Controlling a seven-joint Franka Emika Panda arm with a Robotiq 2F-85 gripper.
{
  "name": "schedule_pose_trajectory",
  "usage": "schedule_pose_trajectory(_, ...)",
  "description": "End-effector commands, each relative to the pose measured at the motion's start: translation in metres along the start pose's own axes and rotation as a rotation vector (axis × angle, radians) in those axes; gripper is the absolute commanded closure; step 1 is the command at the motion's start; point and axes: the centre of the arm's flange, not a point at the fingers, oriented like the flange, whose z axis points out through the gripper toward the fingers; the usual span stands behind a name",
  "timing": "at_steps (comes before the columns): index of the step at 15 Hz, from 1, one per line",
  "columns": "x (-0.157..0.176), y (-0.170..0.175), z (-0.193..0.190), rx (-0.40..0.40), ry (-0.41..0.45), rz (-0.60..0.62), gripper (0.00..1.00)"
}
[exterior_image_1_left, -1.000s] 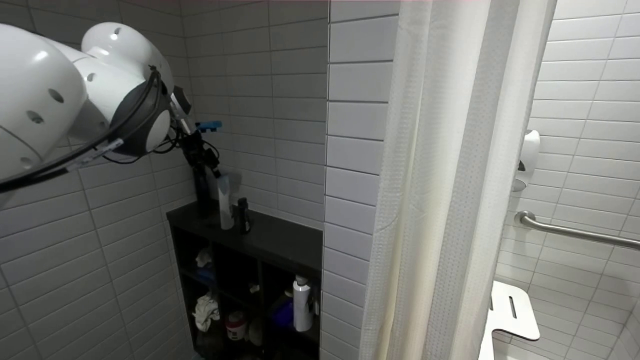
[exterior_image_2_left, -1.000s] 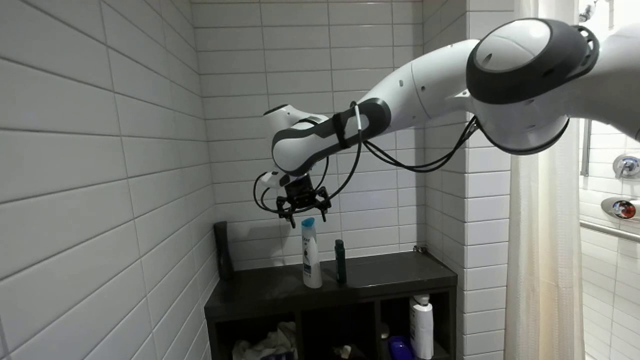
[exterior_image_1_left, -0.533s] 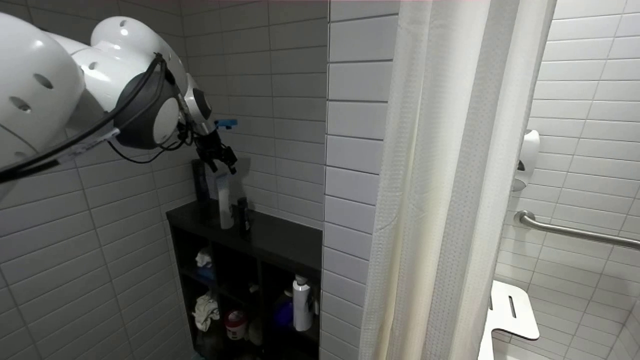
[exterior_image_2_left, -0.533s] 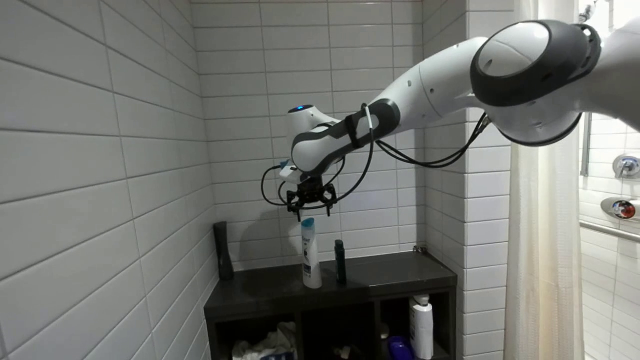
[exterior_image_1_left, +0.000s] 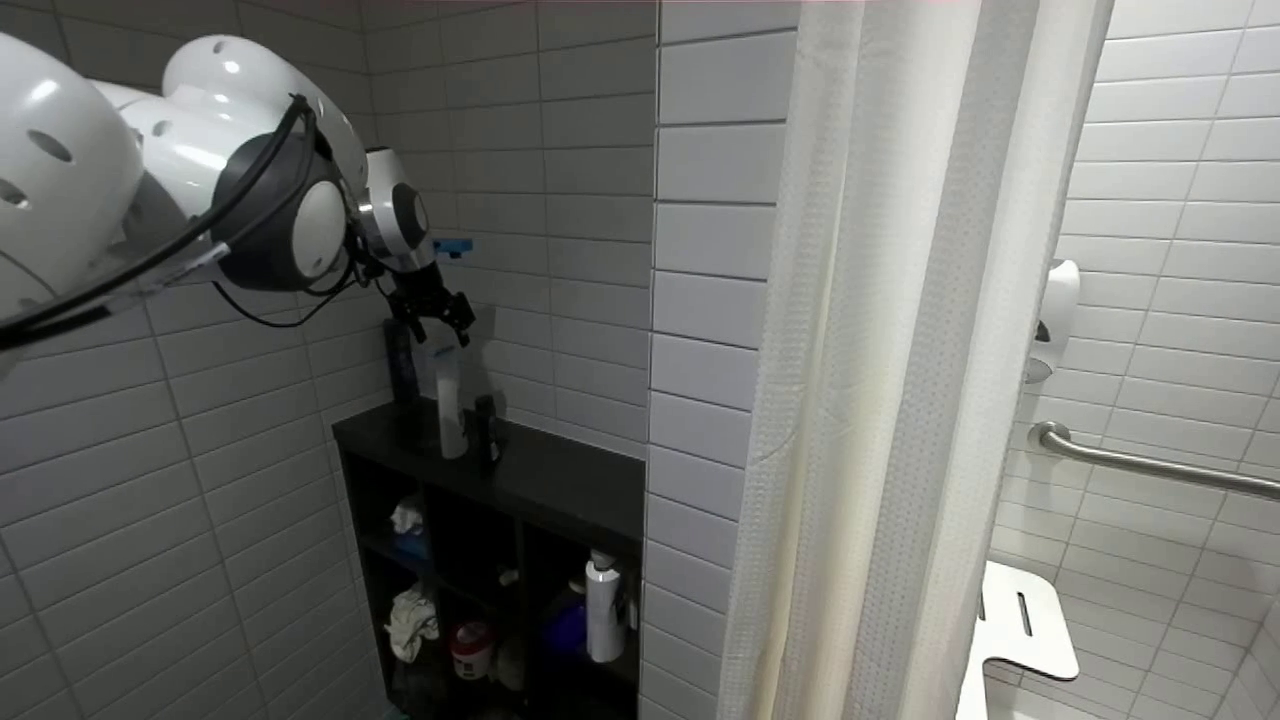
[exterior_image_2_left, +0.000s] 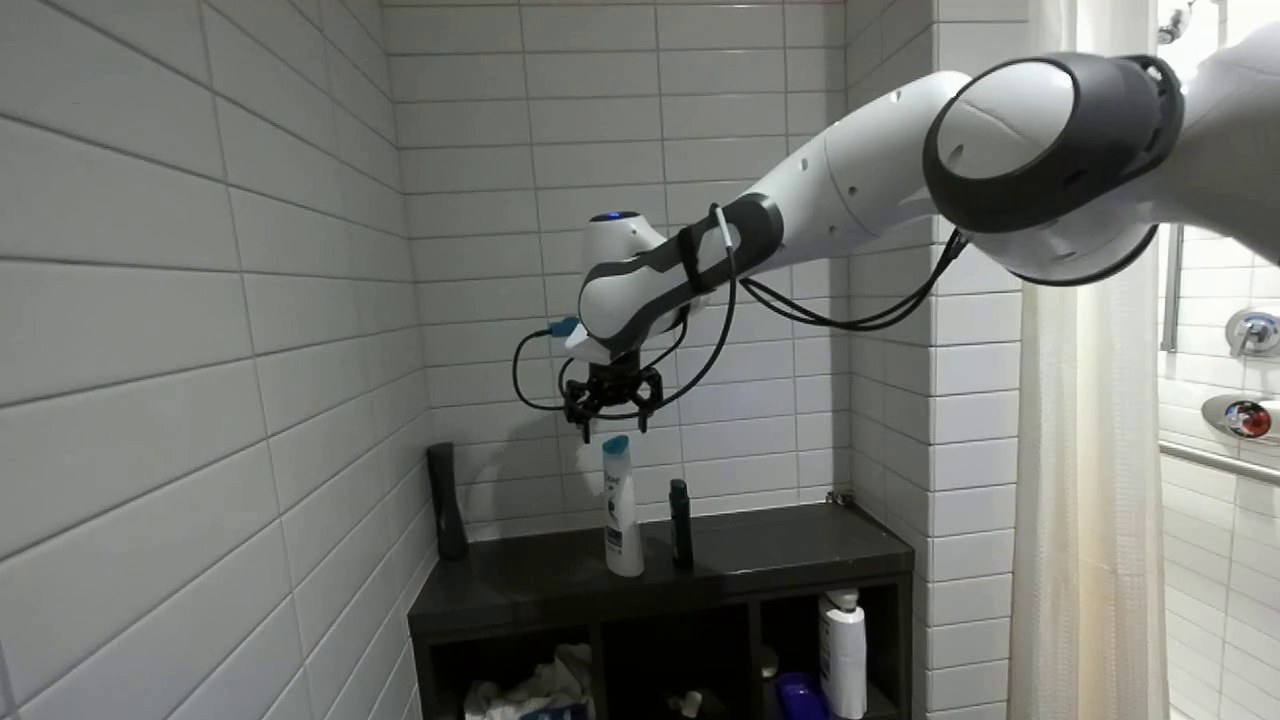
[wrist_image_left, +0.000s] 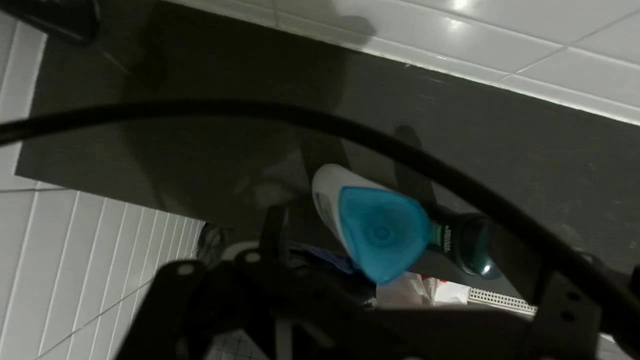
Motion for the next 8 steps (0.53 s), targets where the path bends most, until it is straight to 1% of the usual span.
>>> schedule_pose_trajectory(1, -0.006, 0.015, -0.002, -0.053, -0.005, -0.071, 0.00)
schedule_pose_trajectory(4, 0.000, 0.026, -0.001, -0.070, 0.004, -0.083, 0.00)
schedule_pose_trajectory(8, 0.003, 0.021, 0.004, -0.065, 0.010, -0.059, 0.00)
